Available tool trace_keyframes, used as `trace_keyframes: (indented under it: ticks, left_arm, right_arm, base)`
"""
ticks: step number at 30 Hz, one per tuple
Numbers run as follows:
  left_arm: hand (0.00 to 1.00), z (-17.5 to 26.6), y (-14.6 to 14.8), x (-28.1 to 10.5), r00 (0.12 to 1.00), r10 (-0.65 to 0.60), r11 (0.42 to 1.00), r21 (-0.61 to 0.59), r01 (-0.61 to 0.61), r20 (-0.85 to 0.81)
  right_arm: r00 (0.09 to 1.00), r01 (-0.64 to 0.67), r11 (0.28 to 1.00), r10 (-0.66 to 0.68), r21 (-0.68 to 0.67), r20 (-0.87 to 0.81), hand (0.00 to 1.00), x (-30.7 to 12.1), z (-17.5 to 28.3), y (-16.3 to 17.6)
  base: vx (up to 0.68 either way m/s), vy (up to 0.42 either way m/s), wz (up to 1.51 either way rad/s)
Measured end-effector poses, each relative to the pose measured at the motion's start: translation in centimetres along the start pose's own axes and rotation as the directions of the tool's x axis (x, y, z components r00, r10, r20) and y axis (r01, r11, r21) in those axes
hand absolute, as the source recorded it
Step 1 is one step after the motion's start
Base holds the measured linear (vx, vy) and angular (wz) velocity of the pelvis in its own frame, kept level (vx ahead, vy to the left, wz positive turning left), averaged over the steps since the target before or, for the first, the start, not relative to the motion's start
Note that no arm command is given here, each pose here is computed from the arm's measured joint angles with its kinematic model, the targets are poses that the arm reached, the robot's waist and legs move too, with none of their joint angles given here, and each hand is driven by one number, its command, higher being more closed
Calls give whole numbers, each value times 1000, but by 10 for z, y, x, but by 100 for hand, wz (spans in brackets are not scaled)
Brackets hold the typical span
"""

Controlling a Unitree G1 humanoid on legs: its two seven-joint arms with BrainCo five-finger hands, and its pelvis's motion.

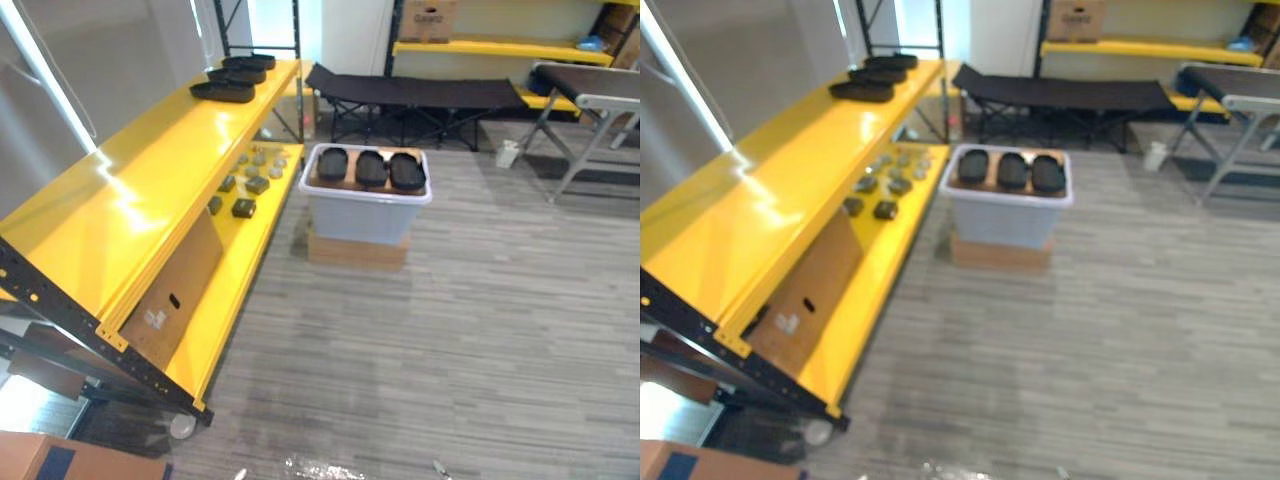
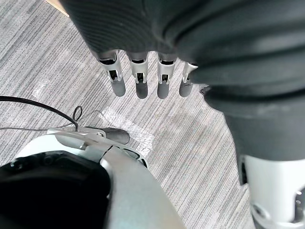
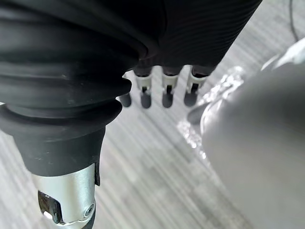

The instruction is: Walk over and take plastic housings, then place them on the shelf

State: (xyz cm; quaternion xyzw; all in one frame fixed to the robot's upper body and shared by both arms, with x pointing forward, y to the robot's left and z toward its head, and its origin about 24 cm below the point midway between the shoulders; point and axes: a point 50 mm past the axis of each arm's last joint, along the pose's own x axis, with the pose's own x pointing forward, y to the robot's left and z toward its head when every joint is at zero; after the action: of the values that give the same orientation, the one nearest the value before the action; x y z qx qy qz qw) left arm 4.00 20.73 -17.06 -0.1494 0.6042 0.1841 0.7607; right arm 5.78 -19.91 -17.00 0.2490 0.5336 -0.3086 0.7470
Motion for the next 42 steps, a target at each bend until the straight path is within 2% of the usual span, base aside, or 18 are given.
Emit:
trace_keyframes:
  ticks: [11, 18, 24, 35, 42]
  left_arm:
    - [0, 4, -2, 0, 999, -23, 1000, 11, 23, 45]
    - [0, 48, -14, 1, 985, -58, 997, 57, 49, 161]
    - [0, 70, -27, 0, 969, -94, 994, 71, 79, 229]
    - [0, 95, -52, -4, 938, -161, 979, 167, 114, 306]
    - [0, 93, -58, -4, 937, -166, 980, 159, 122, 308]
  right_arm:
    - [998, -21, 995, 26, -95, 55, 0, 0, 6, 1]
    - [981, -115, 980, 138, -161, 138, 0, 1, 35, 44]
    - [971, -147, 974, 176, -174, 163, 0, 0, 43, 54]
    - [958, -200, 956, 237, -216, 161, 0, -1, 45, 62]
    - [957, -223, 952, 254, -210, 140, 0, -1, 41, 56]
  base:
    - [-78, 18, 0]
    - [66, 0, -3]
    - [124, 24, -3]
    - [63, 24, 0]
    - [43, -81, -4]
